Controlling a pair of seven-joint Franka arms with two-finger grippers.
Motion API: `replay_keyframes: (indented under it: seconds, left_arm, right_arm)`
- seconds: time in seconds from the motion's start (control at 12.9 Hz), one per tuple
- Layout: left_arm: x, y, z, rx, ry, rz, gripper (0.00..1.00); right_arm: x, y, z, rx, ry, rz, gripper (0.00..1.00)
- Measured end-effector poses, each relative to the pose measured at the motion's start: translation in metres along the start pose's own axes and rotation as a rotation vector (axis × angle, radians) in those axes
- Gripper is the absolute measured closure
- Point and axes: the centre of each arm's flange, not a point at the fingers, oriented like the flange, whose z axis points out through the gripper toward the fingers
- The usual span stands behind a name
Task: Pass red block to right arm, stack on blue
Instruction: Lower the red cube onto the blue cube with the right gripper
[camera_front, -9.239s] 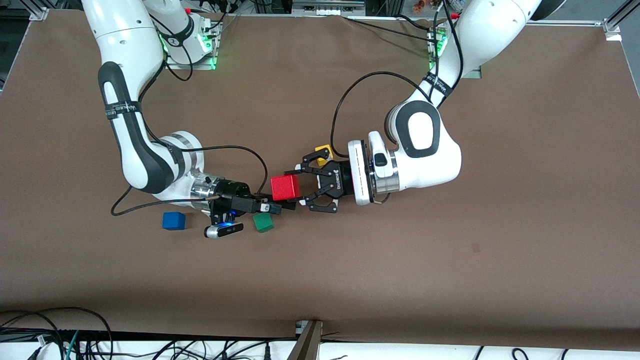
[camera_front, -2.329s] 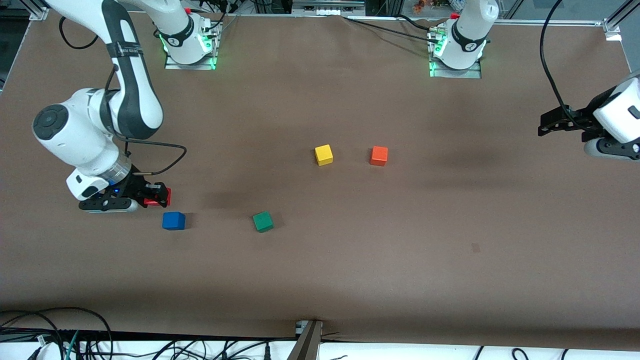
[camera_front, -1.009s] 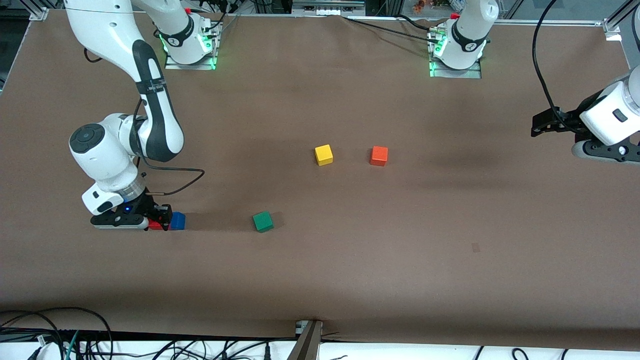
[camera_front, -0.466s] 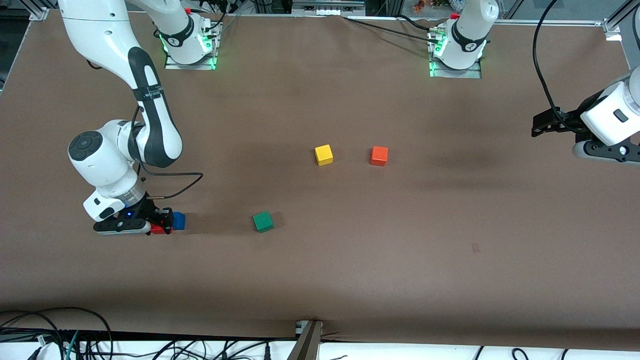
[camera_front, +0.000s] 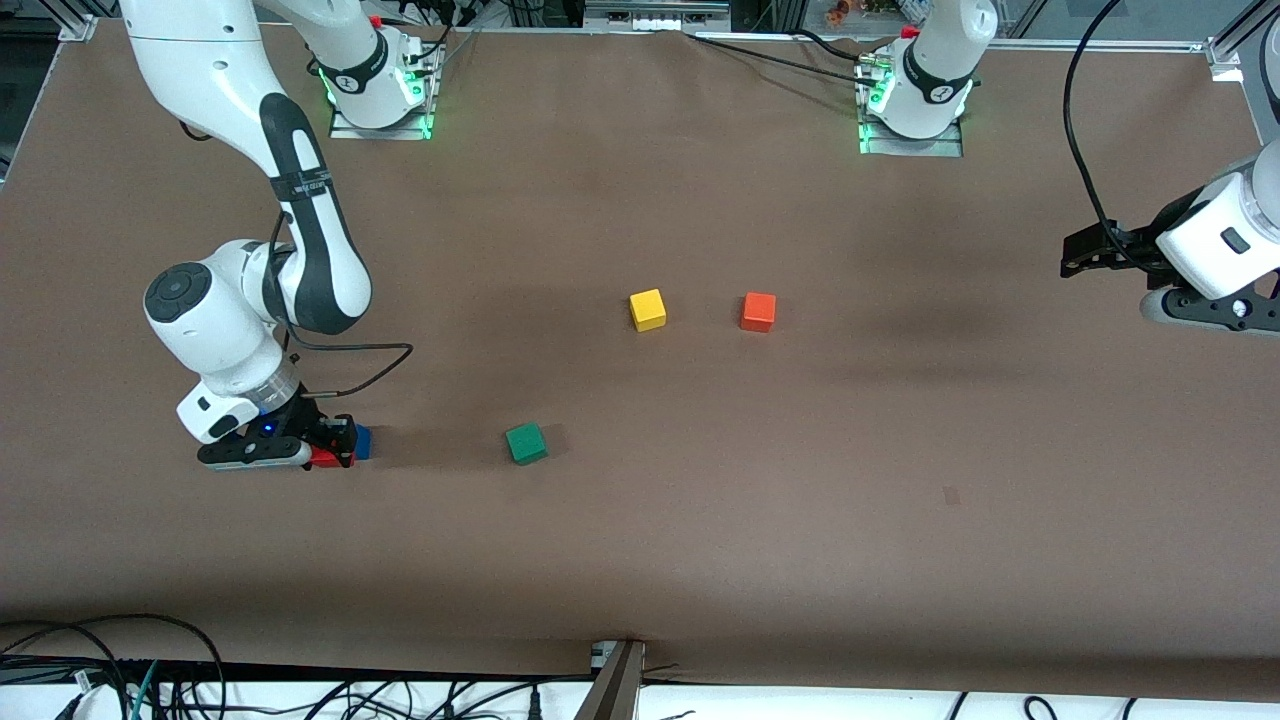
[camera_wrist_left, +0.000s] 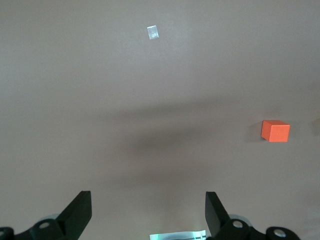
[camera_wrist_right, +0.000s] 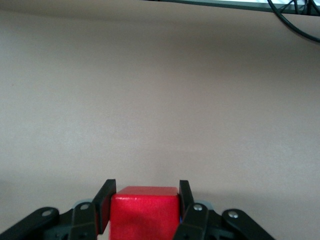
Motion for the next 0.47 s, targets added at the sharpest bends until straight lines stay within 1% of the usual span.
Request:
replay_keyframes:
  seconds: [0.47]
  left_arm:
    - [0.0,-0.0005,0.0,-0.005,0.0,-0.001,0.0]
  right_arm:
    - [-0.0054,0.0102,0.0043,0.01,-0.048,0.003,0.44]
